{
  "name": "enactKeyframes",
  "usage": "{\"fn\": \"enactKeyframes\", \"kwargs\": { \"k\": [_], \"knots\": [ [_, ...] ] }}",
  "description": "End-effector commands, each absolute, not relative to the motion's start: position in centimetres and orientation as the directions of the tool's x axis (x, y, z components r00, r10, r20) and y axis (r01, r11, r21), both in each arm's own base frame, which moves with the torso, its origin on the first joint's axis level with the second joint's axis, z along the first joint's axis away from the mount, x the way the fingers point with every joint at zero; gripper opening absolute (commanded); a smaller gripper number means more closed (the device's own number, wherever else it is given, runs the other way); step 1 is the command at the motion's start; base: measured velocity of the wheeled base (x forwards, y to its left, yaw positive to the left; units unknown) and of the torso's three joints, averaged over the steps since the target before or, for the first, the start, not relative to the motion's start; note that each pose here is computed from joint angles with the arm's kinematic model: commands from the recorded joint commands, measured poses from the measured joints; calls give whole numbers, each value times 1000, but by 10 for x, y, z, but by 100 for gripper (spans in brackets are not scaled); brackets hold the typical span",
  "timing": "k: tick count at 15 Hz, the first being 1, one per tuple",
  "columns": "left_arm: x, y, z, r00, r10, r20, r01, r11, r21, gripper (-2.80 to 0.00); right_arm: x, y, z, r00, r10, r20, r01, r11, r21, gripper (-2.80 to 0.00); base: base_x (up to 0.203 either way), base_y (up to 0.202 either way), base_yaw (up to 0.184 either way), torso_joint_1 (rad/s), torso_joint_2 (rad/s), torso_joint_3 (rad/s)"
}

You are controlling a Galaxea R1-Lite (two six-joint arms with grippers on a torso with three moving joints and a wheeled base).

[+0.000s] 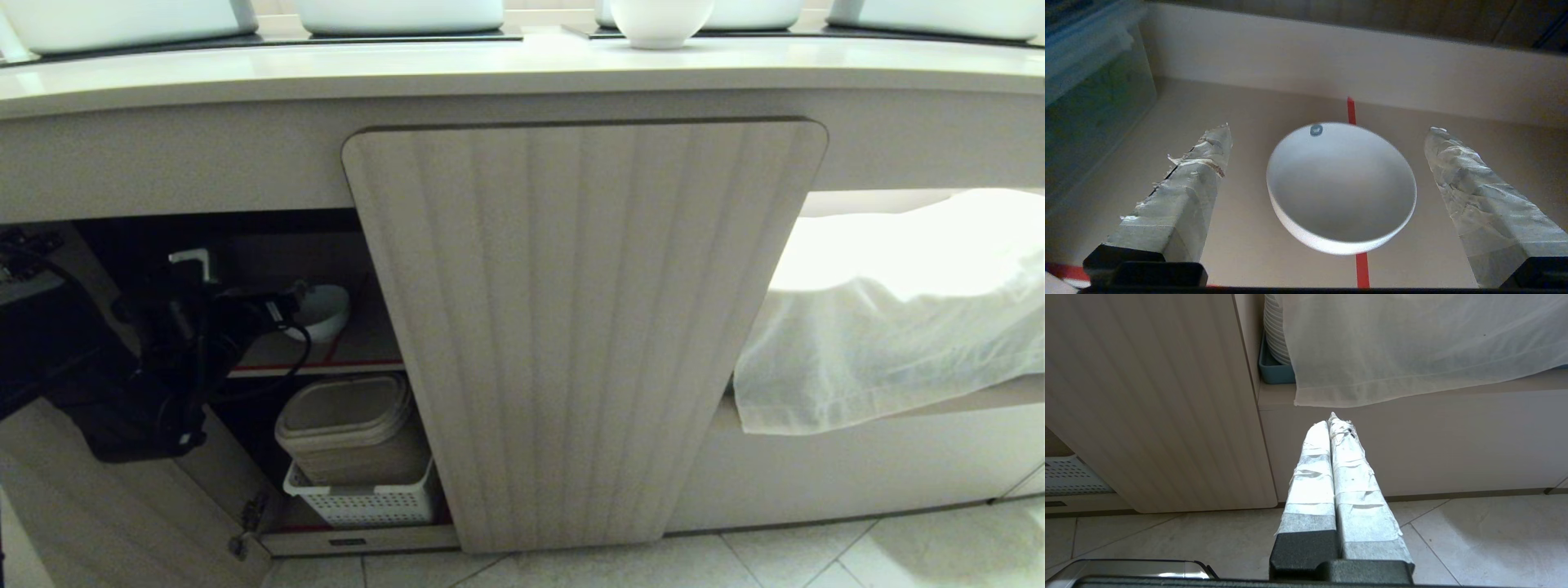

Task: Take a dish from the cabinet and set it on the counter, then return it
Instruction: Take the bowl from the cabinet

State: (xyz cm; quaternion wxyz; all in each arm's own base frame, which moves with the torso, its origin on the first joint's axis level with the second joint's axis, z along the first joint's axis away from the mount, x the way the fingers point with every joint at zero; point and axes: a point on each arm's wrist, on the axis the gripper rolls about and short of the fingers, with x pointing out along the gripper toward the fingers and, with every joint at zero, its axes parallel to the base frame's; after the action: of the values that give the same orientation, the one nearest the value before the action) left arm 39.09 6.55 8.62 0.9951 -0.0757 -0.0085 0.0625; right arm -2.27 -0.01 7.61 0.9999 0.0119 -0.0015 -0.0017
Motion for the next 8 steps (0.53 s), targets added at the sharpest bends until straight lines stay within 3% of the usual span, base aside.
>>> {"fn": "enactKeyframes", "kwargs": {
  "k": [1, 8],
  "knots": [
    [391, 66, 86, 992, 125, -2, -124, 980, -154, 0, -23, 0, 76, 1000, -3, 3, 3, 1000, 23, -280, 0, 0, 0, 0, 0, 0],
    [400, 68, 89, 990, 130, -62, -138, 977, -164, 0, -23, 0, 76, 1000, -3, 5, 3, 1000, 23, -280, 0, 0, 0, 0, 0, 0]
  ]
}}
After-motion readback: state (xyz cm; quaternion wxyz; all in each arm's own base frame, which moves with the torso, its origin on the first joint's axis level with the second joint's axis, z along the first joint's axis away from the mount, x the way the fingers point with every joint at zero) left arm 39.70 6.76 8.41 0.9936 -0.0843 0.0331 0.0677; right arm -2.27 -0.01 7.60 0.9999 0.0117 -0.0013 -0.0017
